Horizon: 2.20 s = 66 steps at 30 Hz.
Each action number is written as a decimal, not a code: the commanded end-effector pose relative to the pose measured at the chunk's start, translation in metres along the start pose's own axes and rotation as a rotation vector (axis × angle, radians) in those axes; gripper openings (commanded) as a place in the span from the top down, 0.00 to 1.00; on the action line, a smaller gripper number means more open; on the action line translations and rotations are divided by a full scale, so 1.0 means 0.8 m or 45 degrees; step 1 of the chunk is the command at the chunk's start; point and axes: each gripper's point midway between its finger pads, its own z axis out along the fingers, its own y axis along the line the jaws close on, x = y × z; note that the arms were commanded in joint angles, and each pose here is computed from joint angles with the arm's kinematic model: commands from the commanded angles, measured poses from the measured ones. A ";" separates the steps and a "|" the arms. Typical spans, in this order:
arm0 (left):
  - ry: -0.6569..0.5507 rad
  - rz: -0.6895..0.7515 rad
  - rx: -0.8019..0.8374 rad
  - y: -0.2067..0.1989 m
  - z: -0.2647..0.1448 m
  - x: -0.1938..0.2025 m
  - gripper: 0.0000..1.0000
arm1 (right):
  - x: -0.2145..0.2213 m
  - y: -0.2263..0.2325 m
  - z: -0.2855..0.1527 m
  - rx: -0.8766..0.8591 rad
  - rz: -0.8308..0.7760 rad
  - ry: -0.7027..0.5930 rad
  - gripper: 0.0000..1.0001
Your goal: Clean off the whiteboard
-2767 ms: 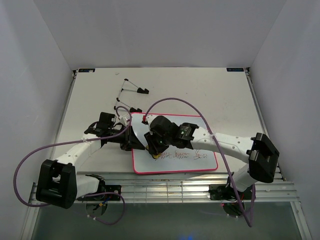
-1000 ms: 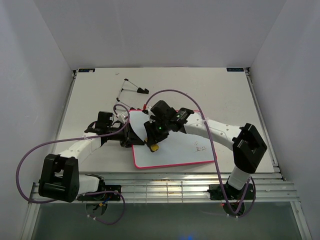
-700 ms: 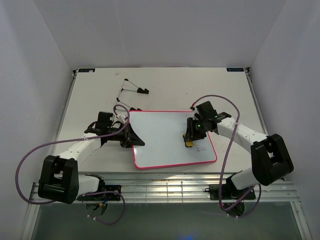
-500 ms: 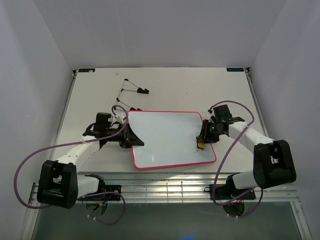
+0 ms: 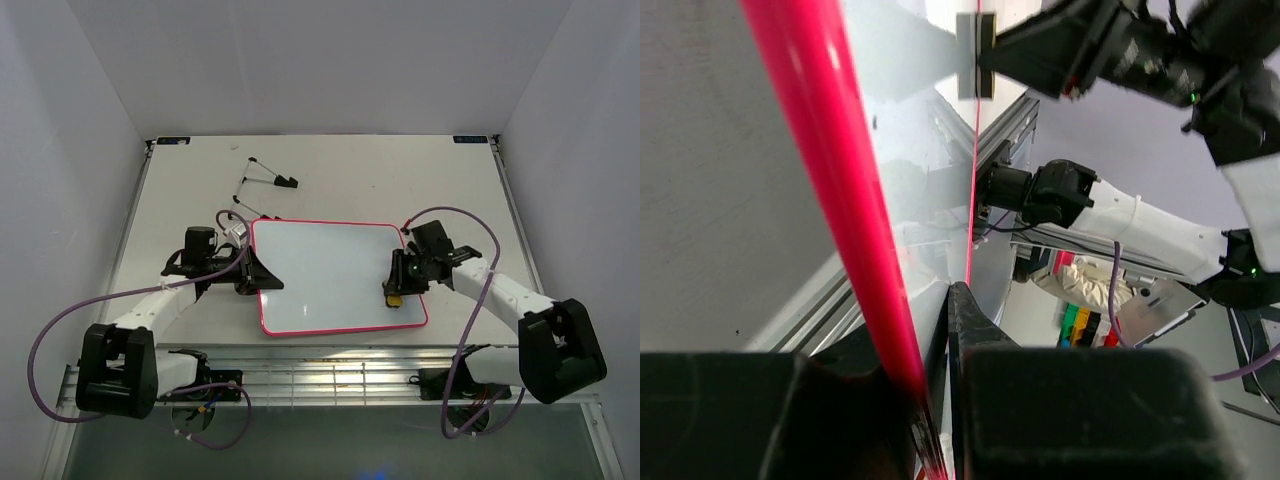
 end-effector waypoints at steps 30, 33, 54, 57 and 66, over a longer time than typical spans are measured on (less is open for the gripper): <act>-0.138 0.236 0.021 -0.013 -0.005 -0.036 1.00 | 0.099 -0.081 -0.015 0.364 0.440 0.165 0.80; -0.127 0.245 0.032 -0.015 -0.006 -0.034 1.00 | 0.091 -0.041 0.001 0.097 0.382 0.162 0.81; -0.101 0.263 0.058 -0.014 -0.006 -0.027 1.00 | 0.060 -0.010 0.022 0.044 0.258 0.113 0.81; -0.093 0.262 0.061 -0.014 -0.005 -0.025 1.00 | 0.027 -0.028 0.018 0.099 0.225 0.083 0.81; -0.042 0.288 0.074 -0.016 0.001 -0.015 1.00 | -0.069 -0.036 0.040 0.113 0.112 0.132 0.82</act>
